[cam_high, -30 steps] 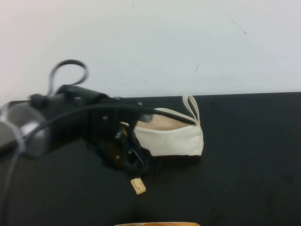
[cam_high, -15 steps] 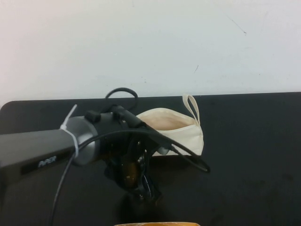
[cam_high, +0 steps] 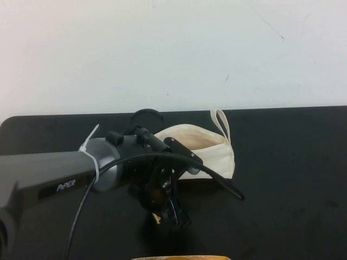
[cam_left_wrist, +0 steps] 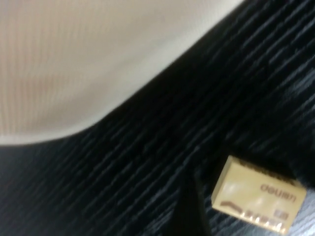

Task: Put eraser into pencil case
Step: Pick up the eraser from the table

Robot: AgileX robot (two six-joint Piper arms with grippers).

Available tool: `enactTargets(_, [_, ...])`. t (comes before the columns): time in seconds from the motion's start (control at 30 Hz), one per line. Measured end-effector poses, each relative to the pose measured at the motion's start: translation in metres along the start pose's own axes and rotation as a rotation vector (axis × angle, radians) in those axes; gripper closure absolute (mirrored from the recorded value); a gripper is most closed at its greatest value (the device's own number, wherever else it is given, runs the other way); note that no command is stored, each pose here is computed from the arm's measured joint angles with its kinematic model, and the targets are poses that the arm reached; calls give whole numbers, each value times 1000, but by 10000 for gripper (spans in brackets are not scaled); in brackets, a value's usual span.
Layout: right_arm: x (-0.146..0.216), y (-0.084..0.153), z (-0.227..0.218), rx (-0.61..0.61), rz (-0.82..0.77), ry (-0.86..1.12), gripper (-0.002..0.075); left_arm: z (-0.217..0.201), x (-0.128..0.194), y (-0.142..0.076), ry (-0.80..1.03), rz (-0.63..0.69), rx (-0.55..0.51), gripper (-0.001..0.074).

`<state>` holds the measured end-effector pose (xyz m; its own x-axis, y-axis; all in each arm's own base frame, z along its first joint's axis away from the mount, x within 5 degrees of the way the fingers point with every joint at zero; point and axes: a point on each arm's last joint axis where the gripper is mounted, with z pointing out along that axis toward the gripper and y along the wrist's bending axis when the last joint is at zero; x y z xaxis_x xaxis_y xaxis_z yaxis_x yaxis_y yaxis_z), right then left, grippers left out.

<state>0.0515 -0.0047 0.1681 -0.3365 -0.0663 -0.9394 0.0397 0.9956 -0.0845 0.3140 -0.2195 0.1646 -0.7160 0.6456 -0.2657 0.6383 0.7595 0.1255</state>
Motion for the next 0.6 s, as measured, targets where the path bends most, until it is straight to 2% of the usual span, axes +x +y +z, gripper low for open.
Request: enactTargets(0.6, [0, 0, 0, 0, 0, 0, 727, 1, -2, 0, -16, 6, -1, 210])
